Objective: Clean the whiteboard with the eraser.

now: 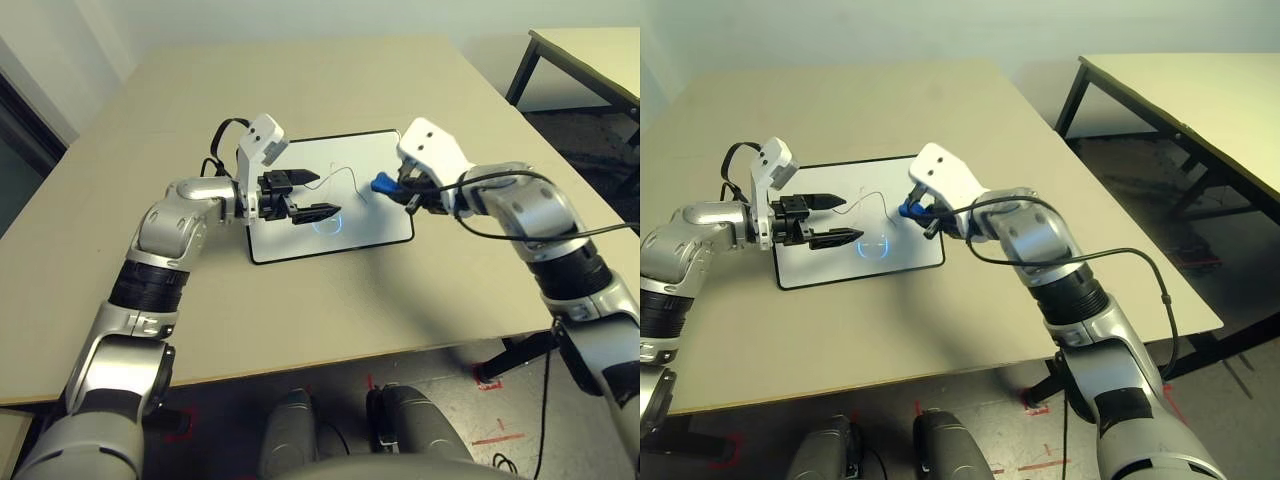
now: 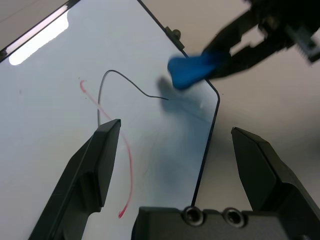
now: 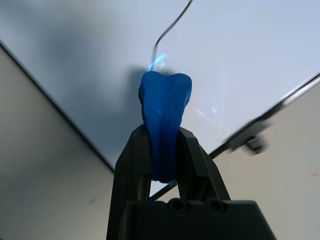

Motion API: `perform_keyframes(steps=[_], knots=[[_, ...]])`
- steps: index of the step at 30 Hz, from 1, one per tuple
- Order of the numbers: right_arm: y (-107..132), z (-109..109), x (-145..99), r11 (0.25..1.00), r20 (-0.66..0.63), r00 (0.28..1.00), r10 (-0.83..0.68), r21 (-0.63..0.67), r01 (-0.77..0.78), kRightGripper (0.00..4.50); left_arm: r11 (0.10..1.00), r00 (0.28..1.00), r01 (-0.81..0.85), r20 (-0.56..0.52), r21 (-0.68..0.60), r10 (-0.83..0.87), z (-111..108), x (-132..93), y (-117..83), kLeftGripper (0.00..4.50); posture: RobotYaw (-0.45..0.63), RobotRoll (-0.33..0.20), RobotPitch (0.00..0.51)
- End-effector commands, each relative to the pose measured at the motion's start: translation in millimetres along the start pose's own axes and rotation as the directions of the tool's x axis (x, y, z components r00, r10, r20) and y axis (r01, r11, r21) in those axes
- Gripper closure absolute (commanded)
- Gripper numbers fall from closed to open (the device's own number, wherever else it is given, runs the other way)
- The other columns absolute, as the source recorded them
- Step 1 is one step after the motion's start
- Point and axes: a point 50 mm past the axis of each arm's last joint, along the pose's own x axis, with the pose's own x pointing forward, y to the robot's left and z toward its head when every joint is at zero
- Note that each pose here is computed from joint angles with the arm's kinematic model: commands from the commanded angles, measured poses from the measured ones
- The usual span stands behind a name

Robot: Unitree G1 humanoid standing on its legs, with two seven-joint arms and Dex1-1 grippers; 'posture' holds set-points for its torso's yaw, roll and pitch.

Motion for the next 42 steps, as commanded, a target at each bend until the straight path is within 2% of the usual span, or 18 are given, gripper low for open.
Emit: perform_keyframes(steps=[1,7,14,26,29,33,36,39,42], knots=[[7.6,-6.6,11.8,1.0,-0.044,0.999,0.017,-0.018,-0.018,3.81,1.0,1.0,0.0,0.002,0.017,0.0,5.6,-0.5,-3.1,0.0,-0.07,0.0,0.047],[5.8,1.1,23.6,0.999,-0.038,0.999,-0.005,-0.045,0.003,3.81,1.0,1.0,-0.012,0.002,0.013,0.012,6.4,-2.6,-5.1,0.0,-0.05,0.0,0.049],[-11.2,25.8,28.1,0.993,0.016,0.996,-0.083,-0.088,0.084,3.86,1.0,1.0,-0.016,-0.021,-0.012,0.016,2.5,-4.4,-8.4,0.0,-0.05,0.0,0.055],[28.2,-0.1,24.9,0.988,-0.084,0.996,0.039,-0.143,-0.051,3.86,0.999,0.999,-0.036,-0.037,-0.027,0.035,0.3,-8.6,-5.6,0.0,-0.05,0.0,0.067],[12.7,5.2,24.3,0.988,-0.08,0.997,-0.014,-0.156,0.002,3.86,0.999,0.999,-0.039,-0.036,-0.027,0.038,0.7,-8.5,-4.8,0.0,-0.05,0.0,0.069],[-20.1,32.2,23.1,0.979,-0.019,0.992,-0.127,-0.164,0.122,3.86,0.999,0.998,-0.042,-0.04,-0.031,0.041,-0.1,-9.8,-3.4,0.0,-0.06,0.0,0.069],[-36.1,46.3,23.9,0.971,0.004,0.985,-0.171,-0.168,0.17,3.86,0.997,0.997,-0.055,-0.055,-0.046,0.053,-3.1,-12.5,-1.0,0.0,-0.06,0.0,0.069],[-37.0,51.9,26.2,0.97,0.009,0.987,-0.163,-0.179,0.162,3.87,0.994,0.994,-0.083,-0.071,-0.071,0.078,-6.8,-17.0,2.9,0.0,-0.06,0.0,0.069],[-20.3,50.2,28.3,0.975,-0.006,0.996,-0.093,-0.203,0.09,3.88,0.991,0.992,-0.109,-0.07,-0.075,0.104,-6.5,-22.4,7.3,0.0,-0.05,0.0,0.071]])
